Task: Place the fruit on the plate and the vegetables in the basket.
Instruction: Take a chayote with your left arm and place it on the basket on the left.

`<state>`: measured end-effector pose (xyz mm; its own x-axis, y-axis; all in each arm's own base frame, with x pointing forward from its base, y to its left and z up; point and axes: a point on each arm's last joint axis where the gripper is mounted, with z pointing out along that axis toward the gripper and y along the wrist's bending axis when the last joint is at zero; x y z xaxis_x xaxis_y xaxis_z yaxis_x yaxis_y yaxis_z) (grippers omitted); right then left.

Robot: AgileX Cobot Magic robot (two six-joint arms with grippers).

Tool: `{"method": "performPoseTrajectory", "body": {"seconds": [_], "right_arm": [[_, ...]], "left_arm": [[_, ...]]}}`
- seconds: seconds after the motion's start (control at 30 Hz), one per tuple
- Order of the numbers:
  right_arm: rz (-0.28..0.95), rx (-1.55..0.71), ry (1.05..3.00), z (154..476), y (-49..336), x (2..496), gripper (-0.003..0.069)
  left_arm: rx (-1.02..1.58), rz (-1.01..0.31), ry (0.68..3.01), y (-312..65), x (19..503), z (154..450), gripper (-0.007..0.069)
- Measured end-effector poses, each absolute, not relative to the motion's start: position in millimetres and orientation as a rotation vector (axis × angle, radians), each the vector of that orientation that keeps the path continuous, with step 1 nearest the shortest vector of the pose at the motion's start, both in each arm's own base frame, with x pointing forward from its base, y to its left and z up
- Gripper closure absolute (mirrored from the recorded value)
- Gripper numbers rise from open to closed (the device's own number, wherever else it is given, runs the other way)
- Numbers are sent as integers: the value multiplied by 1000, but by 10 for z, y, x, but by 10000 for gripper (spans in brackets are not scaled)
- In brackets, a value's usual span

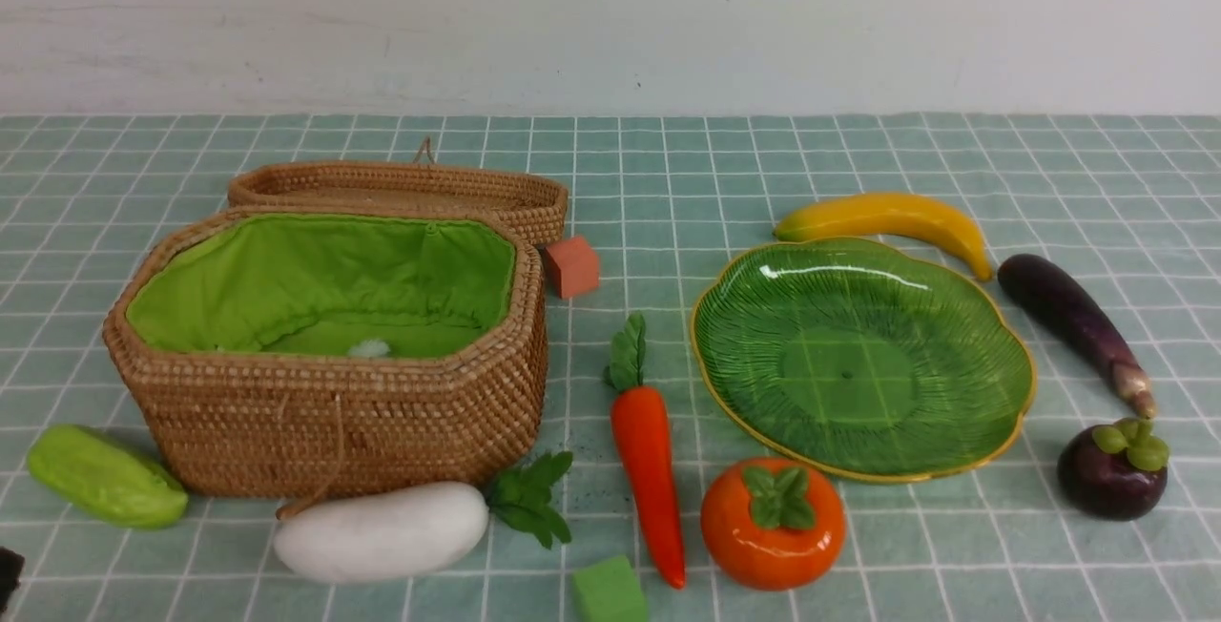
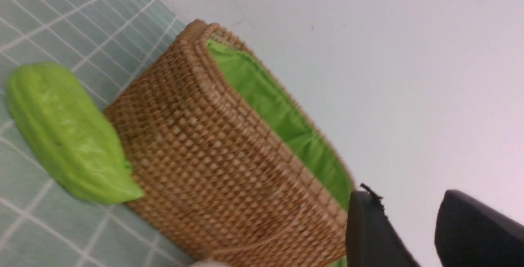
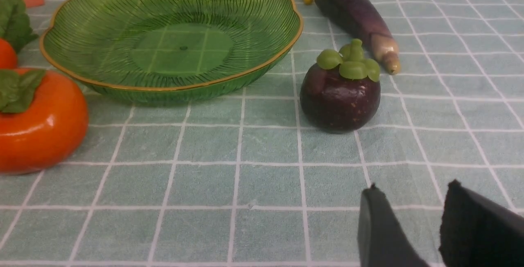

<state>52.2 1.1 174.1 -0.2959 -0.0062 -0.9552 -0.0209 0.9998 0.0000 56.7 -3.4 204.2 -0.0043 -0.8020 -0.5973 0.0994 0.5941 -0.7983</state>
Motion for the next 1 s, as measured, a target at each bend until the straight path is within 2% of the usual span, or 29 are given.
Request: {"method": "performPoseTrajectory", "body": {"seconds": [0.03,0.13,0.33,0.4,0.47,0.53,0.57,0.63,0.67,0.7,0.73,0.9,1.0], "right_arm": [[14,-20,1871,1741,11,522,418],[14,-20,1871,1741,11,522,418],[4,-26,1871,1741,7,522,418],[-4,-31,1871,1741,5,522,418],[-19,-41,1860,1746,0,526,418],[15,-10,1839,1752,7,533,418],[68,36,1819,1762,18,539,418],[247,194,1748,1821,46,550,418],[257,201,1741,1827,47,551,418],[387,317,1678,1874,58,558,418],[449,373,1642,1900,59,560,418],[633,522,1573,1968,75,557,430],[702,443,1657,2177,163,494,474]], "left_arm": [[-698,-848,1372,-28,566,2054,396],[-742,-898,1379,-38,564,2058,454],[-692,-841,1579,-112,614,2274,638],[-671,-818,1630,-129,644,2347,638],[-595,-753,1783,-178,715,2496,638],[-551,-725,1877,-210,745,2549,638],[-515,-705,1951,-233,772,2593,638],[-440,-668,2115,-281,840,2659,638],[-436,-665,2118,-282,851,2668,638],[-399,-645,2220,-306,903,2666,638],[-386,-634,2257,-313,939,2658,638],[-393,-601,2380,-325,1105,2563,638],[-389,-561,2421,-315,1212,2556,638]]}}
